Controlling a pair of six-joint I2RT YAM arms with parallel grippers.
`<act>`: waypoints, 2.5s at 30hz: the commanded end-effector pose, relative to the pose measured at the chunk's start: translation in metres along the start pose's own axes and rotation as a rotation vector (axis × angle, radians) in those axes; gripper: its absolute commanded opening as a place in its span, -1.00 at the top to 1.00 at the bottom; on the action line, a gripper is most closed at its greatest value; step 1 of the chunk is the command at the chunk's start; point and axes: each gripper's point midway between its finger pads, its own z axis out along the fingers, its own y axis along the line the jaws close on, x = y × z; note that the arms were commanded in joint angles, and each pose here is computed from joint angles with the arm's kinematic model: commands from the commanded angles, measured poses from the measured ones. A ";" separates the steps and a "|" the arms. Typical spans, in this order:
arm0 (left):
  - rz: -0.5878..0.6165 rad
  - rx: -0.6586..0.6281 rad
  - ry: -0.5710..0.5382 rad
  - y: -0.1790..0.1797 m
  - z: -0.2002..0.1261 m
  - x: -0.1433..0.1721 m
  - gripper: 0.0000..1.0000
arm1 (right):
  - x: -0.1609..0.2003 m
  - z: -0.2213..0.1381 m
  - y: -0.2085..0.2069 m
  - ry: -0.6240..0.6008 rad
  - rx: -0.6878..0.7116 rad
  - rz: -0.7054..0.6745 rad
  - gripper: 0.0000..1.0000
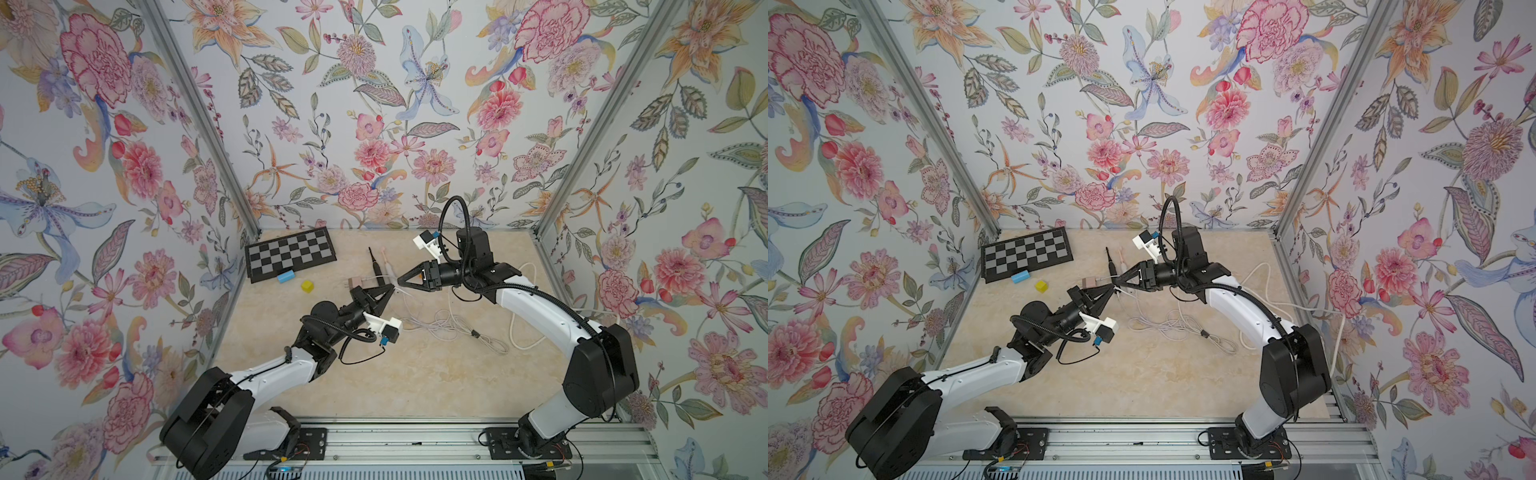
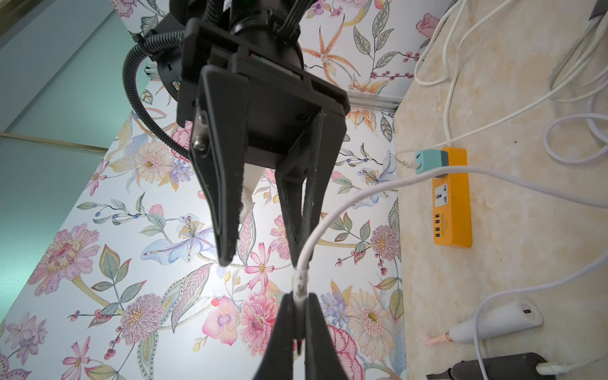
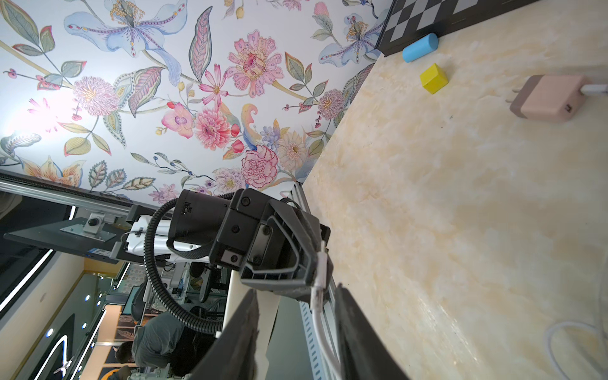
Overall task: Charge the electric toothbrush
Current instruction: Pick up the charging cable from the center of the board.
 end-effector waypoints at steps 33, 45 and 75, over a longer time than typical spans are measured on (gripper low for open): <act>-1.007 -0.161 0.031 0.063 -0.013 0.004 -0.51 | -0.024 -0.022 -0.011 -0.132 0.116 -0.089 1.00; -2.388 0.136 -0.103 0.039 0.012 0.015 0.22 | -0.033 -0.016 -0.008 -0.165 0.165 -0.157 1.00; -2.391 0.248 -0.667 0.094 0.013 -0.010 1.00 | -0.038 -0.020 0.037 -0.357 -0.101 -0.069 0.14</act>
